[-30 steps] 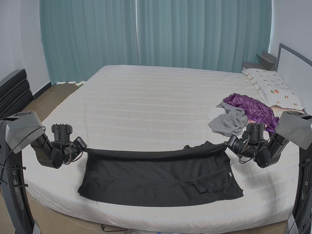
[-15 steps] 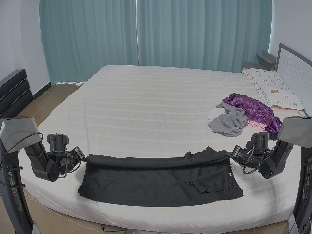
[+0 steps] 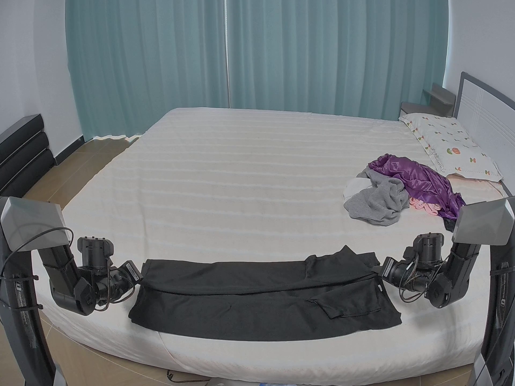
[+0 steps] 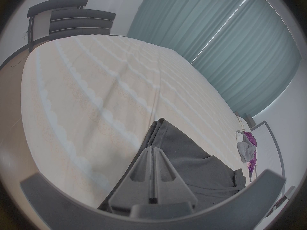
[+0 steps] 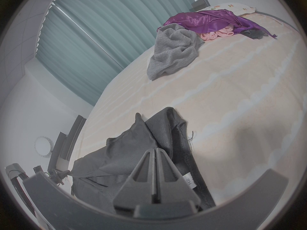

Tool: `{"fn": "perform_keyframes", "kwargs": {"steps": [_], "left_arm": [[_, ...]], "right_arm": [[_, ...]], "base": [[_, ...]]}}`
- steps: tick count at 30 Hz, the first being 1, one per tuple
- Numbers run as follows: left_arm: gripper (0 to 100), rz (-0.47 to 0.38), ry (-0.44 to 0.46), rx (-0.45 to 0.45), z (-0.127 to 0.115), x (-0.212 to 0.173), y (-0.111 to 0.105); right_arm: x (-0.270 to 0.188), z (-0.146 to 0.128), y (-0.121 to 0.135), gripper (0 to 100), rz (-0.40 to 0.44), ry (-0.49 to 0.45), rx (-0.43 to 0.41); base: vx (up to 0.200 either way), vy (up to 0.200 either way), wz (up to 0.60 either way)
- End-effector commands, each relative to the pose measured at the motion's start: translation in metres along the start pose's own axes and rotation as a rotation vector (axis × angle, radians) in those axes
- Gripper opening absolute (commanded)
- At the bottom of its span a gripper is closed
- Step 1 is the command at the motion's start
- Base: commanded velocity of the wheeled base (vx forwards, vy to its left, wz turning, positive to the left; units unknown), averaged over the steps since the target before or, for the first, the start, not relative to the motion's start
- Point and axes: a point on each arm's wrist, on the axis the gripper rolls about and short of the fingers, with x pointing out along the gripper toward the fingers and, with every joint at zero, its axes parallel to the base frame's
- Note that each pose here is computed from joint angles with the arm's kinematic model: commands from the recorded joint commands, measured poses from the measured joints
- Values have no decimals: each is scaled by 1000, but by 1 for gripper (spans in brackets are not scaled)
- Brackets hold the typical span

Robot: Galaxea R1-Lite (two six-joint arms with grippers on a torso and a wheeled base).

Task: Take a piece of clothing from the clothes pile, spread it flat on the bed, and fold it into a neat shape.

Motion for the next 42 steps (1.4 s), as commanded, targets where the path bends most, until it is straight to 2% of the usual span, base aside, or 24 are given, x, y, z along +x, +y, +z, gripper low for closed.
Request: {"fn": "perform_keyframes", "kwargs": {"steps": [1, 2, 3, 4, 5, 8, 9, 12, 17, 21, 23, 27, 33, 37, 38, 42], "left_arm": [[0, 7, 10, 3, -3, 1, 2], [0, 9, 13, 0, -3, 1, 2], [0, 8, 12, 0, -3, 1, 2], [0, 10, 14, 0, -3, 2, 3], [100, 10, 14, 0, -3, 3, 3], [100, 7, 9, 0, -2, 3, 2], [100, -4, -10, -5, 1, 2, 1], [100, -25, -46, -16, 11, 2, -3], [100, -84, -115, -37, 31, 19, -18], [100, -97, -87, -17, 23, 41, -27], [100, -93, -75, -10, 19, 52, -27], [100, -89, -80, 30, 16, 71, -27], [100, -75, -65, 110, 10, 73, -23], [100, -72, -62, 122, 9, 74, -22], [0, -70, -65, 121, 9, 74, -22], [0, -49, -78, 116, 10, 74, -20]], "right_arm": [[6, -11, -6, 0, -10, 29, -1], [7, -12, -5, 0, -8, 29, -3], [7, -12, -5, 100, -8, 29, -5], [7, -12, -5, 100, -7, 28, -5], [6, -11, -5, 100, -4, 26, -8], [5, -7, -3, 100, 6, 9, -7], [1, 4, 3, 100, 27, -28, -5], [-2, 17, 9, 100, 64, -58, -6], [18, 32, 11, 100, 91, -69, 20], [38, 40, 11, 100, 104, -71, 156], [45, 39, 5, 100, 96, -69, 191], [45, 40, -2, 100, 83, -61, 201], [46, 38, -2, 100, 67, -35, 209], [46, 37, -2, 100, 66, -32, 209], [47, 36, -2, 100, 64, -29, 209], [47, 35, -2, 100, 61, -29, 209]], "base": [[0, 0, 0], [0, 0, 0], [0, 0, 0], [0, 0, 0], [0, 0, 0], [0, 0, 0], [0, 0, 0], [0, 0, 0], [0, 0, 0], [0, 0, 0], [0, 0, 0], [0, 0, 0], [0, 0, 0], [0, 0, 0], [0, 0, 0], [0, 0, 0]]}}
